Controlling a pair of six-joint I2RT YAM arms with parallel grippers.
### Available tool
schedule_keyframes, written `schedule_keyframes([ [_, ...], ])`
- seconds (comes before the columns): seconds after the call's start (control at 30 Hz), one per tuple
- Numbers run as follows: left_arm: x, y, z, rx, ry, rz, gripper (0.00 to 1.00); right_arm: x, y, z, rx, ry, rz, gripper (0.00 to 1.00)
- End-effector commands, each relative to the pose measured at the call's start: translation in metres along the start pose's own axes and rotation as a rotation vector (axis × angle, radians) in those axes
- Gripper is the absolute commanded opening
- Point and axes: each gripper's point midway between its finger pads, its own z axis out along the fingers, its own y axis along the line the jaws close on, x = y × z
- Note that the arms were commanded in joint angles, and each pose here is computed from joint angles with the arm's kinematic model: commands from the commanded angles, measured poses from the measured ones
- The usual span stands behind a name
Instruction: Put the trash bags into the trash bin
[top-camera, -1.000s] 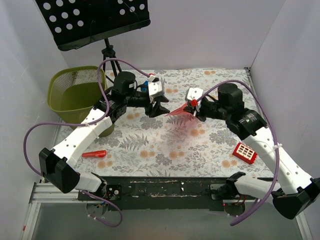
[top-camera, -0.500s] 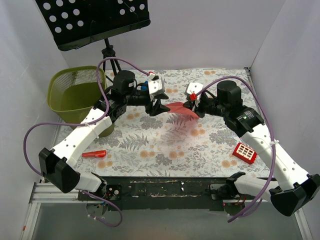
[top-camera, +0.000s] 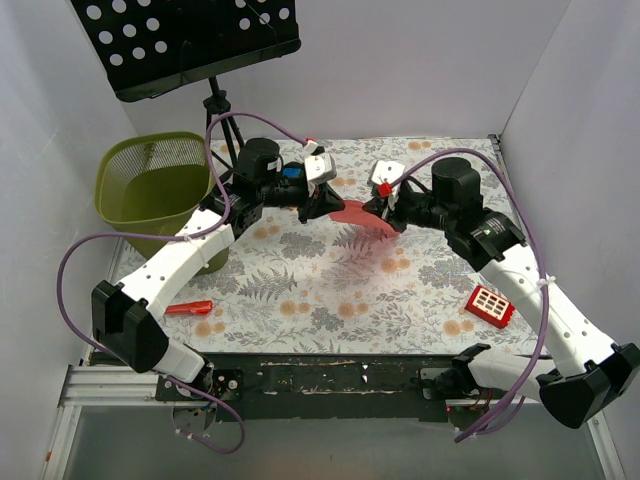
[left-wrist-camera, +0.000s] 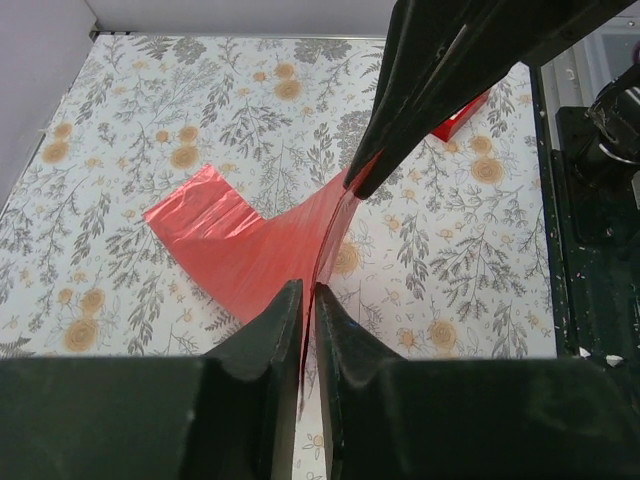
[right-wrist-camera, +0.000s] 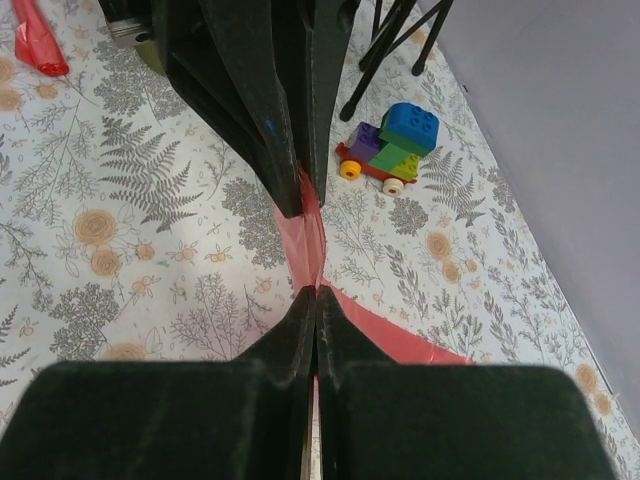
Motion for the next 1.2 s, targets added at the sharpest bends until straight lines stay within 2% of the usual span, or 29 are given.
schedule_keyframes([
  [0.0,-0.028,-0.005,-0.008,0.004,-0.055,0.058,0.04,-0.028,-0.012,-0.002,0.032,-0.081,-0.011,0.01],
  [0.13,-0.03,-0.003,-0.004,-0.021,-0.042,0.128,0.0,-0.03,-0.007,0.005,-0.01,-0.096,0.048,0.01],
  [0.4,-0.033,0.005,0.001,-0.135,0.038,0.688,0.0,-0.034,0.006,0.031,-0.159,-0.065,0.312,0.01],
  [0.57,-0.041,0.0,-0.006,-0.157,0.031,0.9,0.0,-0.013,-0.02,0.05,-0.115,0.007,0.37,0.01],
  [0.83,-0.014,0.017,0.002,-0.189,0.132,1.0,0.0,-0.017,-0.013,0.041,-0.117,-0.005,0.36,0.01],
  [0.97,0.001,0.005,0.005,-0.138,0.138,1.05,0.0,-0.016,-0.009,0.035,-0.113,-0.008,0.358,0.01],
  [1.17,-0.024,-0.002,-0.003,-0.193,0.068,1.12,0.0,0.016,-0.004,0.046,-0.126,0.058,0.409,0.01],
])
